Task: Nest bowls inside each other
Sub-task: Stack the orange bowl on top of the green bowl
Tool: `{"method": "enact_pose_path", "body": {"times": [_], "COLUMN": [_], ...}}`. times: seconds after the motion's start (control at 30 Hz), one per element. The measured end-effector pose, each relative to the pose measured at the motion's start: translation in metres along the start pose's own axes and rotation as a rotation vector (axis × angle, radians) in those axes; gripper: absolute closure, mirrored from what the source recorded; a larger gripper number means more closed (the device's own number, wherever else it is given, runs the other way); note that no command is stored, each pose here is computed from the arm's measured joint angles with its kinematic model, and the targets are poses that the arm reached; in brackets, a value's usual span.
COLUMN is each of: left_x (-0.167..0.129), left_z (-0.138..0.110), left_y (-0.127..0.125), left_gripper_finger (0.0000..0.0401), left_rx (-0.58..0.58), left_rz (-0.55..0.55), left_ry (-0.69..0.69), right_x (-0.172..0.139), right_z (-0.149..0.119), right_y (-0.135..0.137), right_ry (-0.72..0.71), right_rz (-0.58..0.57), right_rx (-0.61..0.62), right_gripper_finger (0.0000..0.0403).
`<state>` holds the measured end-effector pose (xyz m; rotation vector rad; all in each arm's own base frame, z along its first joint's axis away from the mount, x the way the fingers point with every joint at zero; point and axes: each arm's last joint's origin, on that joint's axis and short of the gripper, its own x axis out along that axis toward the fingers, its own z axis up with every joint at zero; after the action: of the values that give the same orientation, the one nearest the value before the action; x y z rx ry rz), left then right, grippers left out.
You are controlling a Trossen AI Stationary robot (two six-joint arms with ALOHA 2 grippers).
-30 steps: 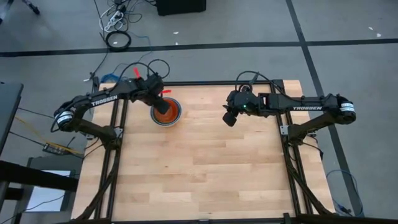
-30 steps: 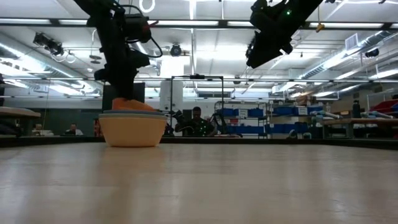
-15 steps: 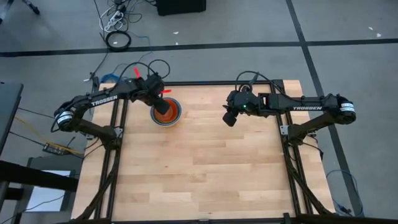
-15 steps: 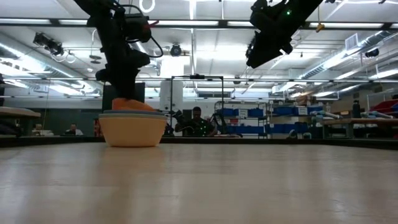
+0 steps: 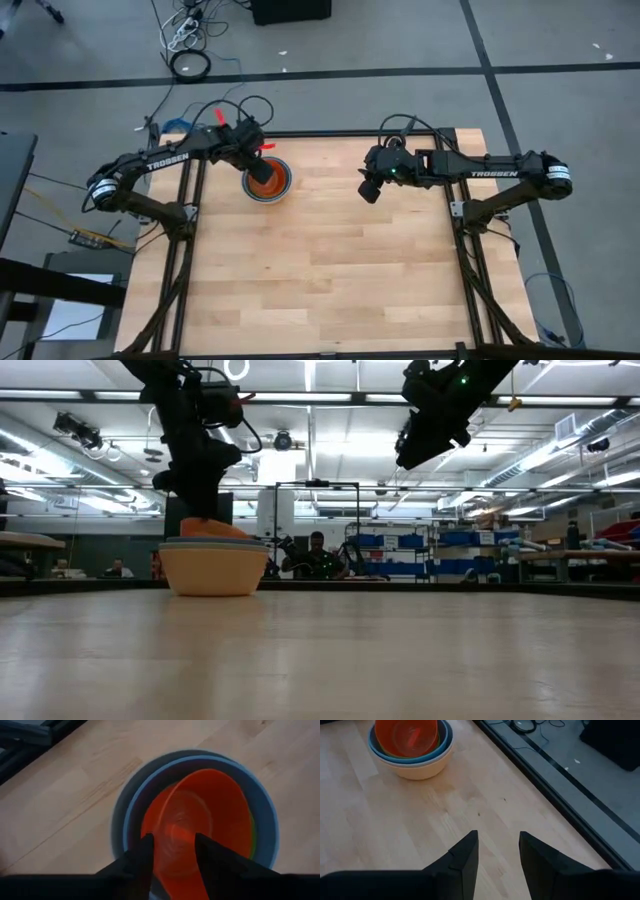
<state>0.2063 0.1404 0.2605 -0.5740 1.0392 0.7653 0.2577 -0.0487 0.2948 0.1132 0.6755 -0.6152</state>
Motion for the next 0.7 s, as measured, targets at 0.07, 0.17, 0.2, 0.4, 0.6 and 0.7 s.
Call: {"method": "enact_pose_path", "body": {"times": [0.07, 0.17, 0.2, 0.4, 0.6, 0.7], "left_x": [-0.005, -0.016, -0.02, -0.037, -0.023, -0.01], "left_z": [0.002, 0.007, 0.009, 0.019, 0.006, -0.001], "left_y": [0.001, 0.002, 0.002, -0.004, -0.007, -0.005], "left_gripper_finger": [0.0249, 0.0249, 0.0249, 0.0249, 0.0249, 0.0249], "left_rx": [0.001, 0.006, 0.006, 0.016, 0.022, 0.005], "left_rz": [0.033, 0.11, 0.128, 0.062, 0.034, 0.047], "left_ry": [0.0, -0.025, -0.034, -0.071, 0.0, 0.022], "right_x": [0.002, 0.007, 0.01, 0.033, 0.054, 0.058], "right_z": [0.0, -0.002, -0.002, -0.011, -0.017, -0.017], "right_y": [0.001, 0.003, 0.004, 0.013, 0.024, 0.026], "right_ry": [0.003, 0.02, 0.027, 0.105, 0.155, 0.156], "right_rz": [-0.002, -0.006, -0.008, -0.018, 0.062, 0.082], "right_rx": [-0.001, -0.009, -0.013, -0.046, -0.043, -0.047], "right_gripper_finger": [0.0274, 0.0274, 0.0274, 0.0274, 0.0274, 0.0274]}}
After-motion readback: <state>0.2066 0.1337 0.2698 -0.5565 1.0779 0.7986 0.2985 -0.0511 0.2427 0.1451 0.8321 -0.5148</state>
